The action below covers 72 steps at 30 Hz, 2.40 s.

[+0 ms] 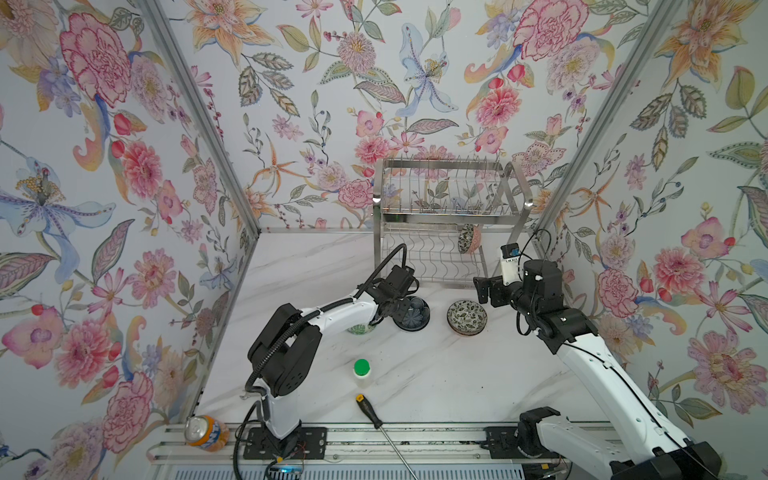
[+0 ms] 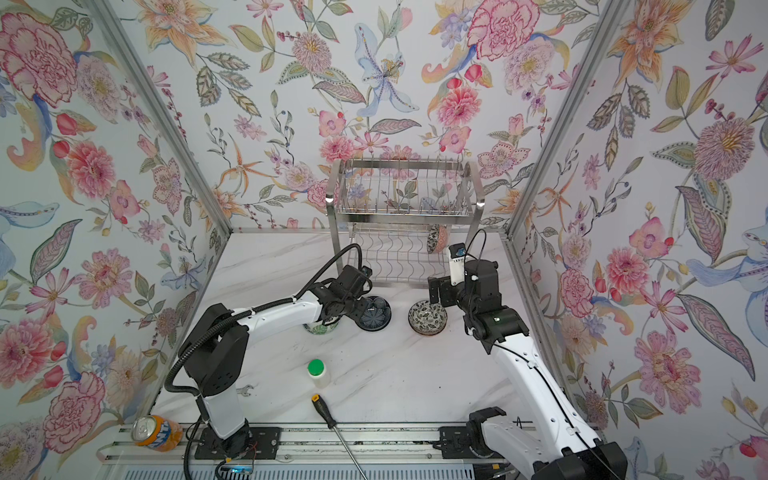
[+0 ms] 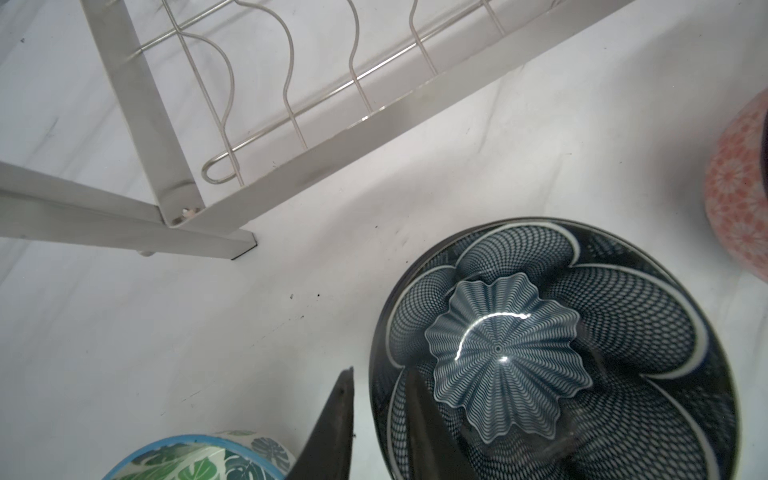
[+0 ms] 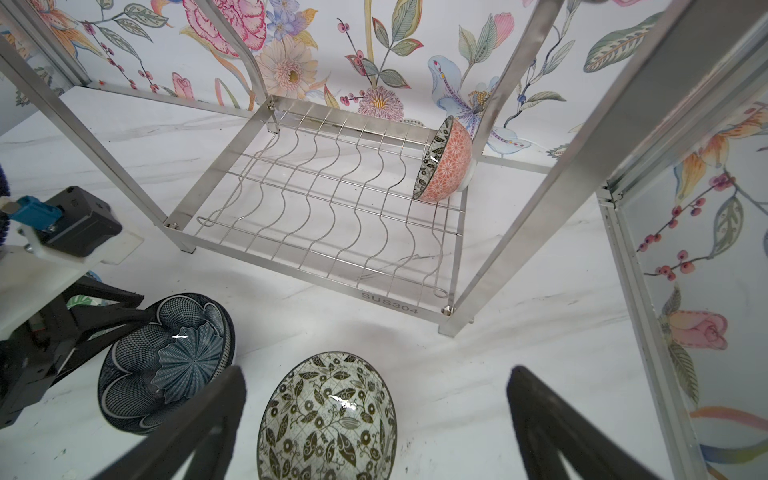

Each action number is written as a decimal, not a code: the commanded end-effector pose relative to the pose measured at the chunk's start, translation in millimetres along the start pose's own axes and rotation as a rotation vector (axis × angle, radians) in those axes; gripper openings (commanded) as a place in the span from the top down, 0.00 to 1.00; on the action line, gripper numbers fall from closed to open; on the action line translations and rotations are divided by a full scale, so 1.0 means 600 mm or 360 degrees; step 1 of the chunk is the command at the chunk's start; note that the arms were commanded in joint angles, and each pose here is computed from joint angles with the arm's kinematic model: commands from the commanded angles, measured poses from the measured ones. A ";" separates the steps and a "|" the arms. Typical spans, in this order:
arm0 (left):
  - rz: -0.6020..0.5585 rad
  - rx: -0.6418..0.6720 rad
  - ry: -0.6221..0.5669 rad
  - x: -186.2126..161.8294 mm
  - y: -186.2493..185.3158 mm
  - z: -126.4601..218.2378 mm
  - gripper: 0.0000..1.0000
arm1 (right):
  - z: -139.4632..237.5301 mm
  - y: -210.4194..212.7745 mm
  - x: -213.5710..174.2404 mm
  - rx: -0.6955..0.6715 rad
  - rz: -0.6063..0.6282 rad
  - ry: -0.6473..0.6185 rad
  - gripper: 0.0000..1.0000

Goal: Load the bowls into the dish rack

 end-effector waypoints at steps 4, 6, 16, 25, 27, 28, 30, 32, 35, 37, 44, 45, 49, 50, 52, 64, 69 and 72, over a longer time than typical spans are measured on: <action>-0.0023 0.0013 -0.0010 0.007 0.001 0.009 0.79 | -0.001 0.001 -0.003 0.0011 -0.0027 -0.0005 0.01; -0.0024 0.0018 -0.0005 0.006 0.002 0.008 0.79 | 0.000 0.001 -0.002 0.0011 -0.0026 -0.0007 0.01; -0.0028 0.0019 0.0023 -0.002 0.005 0.000 0.79 | -0.002 0.001 -0.002 0.0014 -0.0026 -0.0005 0.01; -0.0028 0.0004 0.0056 -0.014 0.003 -0.009 0.79 | -0.002 0.001 -0.003 0.0017 -0.0027 -0.0002 0.01; -0.0029 0.0002 0.0062 -0.016 0.003 -0.011 0.79 | -0.003 0.002 -0.004 0.0018 -0.0027 0.0001 0.01; -0.0029 0.0004 0.0063 -0.017 0.003 -0.010 0.79 | -0.003 0.001 -0.004 0.0015 -0.0028 0.0000 0.01; -0.0026 0.0001 0.0068 -0.019 0.004 -0.012 0.79 | -0.003 0.001 -0.004 0.0017 -0.0028 0.0002 0.01; -0.0027 -0.0004 0.0076 -0.022 0.003 -0.014 0.79 | -0.002 0.001 -0.003 0.0017 -0.0028 -0.0001 0.00; -0.0026 -0.0010 0.0085 -0.025 0.002 -0.017 0.80 | -0.002 0.001 -0.003 0.0016 -0.0030 -0.0003 0.01; -0.0023 -0.0010 0.0089 -0.027 0.003 -0.018 0.81 | -0.002 0.001 -0.002 0.0015 -0.0029 -0.0004 0.01; -0.0024 -0.0013 0.0106 -0.033 0.004 -0.022 0.82 | -0.002 0.002 -0.003 0.0017 -0.0028 -0.0002 0.01; -0.0022 -0.0013 0.0107 -0.034 0.004 -0.023 0.82 | -0.002 0.002 -0.004 0.0017 -0.0030 0.0000 0.01; -0.0022 -0.0016 0.0110 -0.035 0.003 -0.023 0.83 | -0.003 0.002 -0.004 0.0019 -0.0029 0.0001 0.01; -0.0021 -0.0015 0.0113 -0.036 0.004 -0.023 0.84 | -0.003 0.002 -0.004 0.0018 -0.0030 0.0001 0.01; -0.0021 -0.0016 0.0109 -0.035 0.004 -0.022 0.85 | -0.002 0.002 -0.004 0.0019 -0.0029 0.0001 0.01; -0.0027 0.0009 0.0111 -0.032 0.010 -0.016 0.96 | -0.003 0.002 -0.006 0.0017 -0.0028 0.0004 0.01; -0.0024 0.0034 0.0086 -0.022 0.016 -0.005 1.00 | -0.003 0.001 -0.006 0.0015 -0.0030 0.0005 0.01; -0.0032 0.0077 0.0060 -0.012 0.024 0.005 1.00 | -0.003 0.002 -0.006 0.0018 -0.0030 0.0004 0.01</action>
Point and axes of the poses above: each gripper's point midway between its finger pads, its own z axis back along the fingers, its own y axis along the line the jaws close on, x = y × z, the point moved 3 cm from there along z, back along the fingers, and after that the axes turned 10 degrees about z, right-handed, at the moved point
